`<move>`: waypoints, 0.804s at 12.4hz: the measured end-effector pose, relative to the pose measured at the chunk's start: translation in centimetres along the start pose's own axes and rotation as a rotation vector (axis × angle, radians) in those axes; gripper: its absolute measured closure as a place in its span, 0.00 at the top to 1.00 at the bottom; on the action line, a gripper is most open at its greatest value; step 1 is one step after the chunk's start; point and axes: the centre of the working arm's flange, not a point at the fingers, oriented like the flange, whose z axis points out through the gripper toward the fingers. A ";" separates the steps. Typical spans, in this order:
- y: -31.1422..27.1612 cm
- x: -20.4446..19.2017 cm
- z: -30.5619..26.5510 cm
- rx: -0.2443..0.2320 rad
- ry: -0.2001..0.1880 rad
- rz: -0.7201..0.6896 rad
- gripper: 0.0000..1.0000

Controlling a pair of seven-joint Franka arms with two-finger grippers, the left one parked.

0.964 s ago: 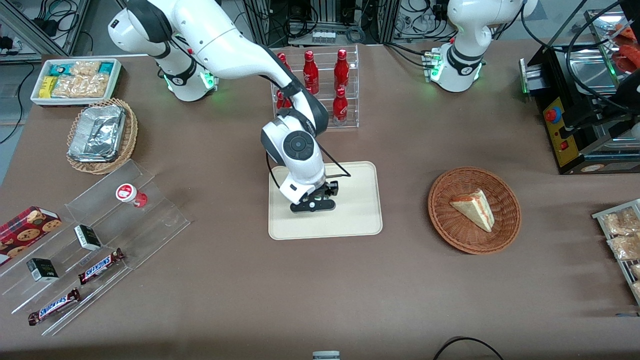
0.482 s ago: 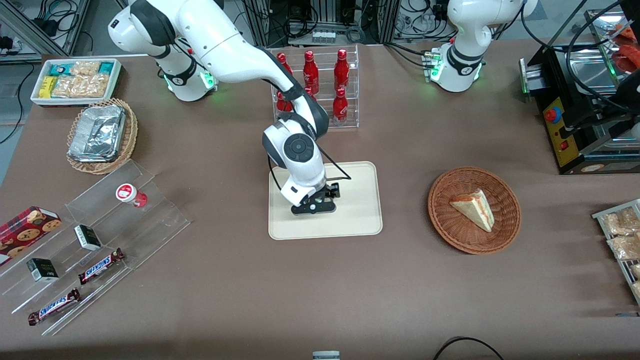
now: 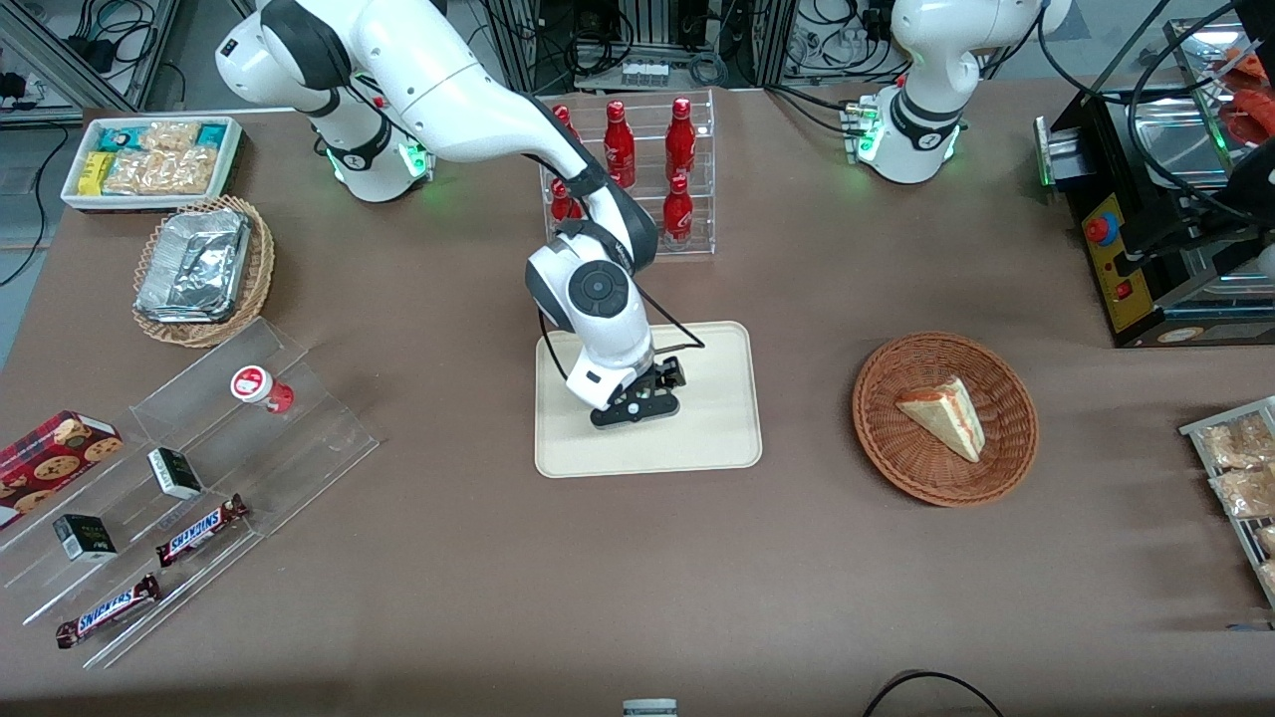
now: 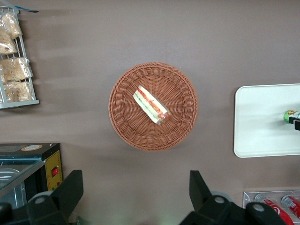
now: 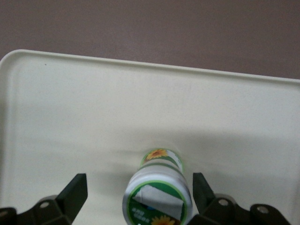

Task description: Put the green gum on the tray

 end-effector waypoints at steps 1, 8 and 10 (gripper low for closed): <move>0.4 0.3 -0.3 -0.004 -0.001 -0.026 1.00; 7.1 3.7 -9.0 -0.053 -0.079 -0.150 1.00; 11.1 5.0 -12.2 -0.048 -0.120 -0.160 1.00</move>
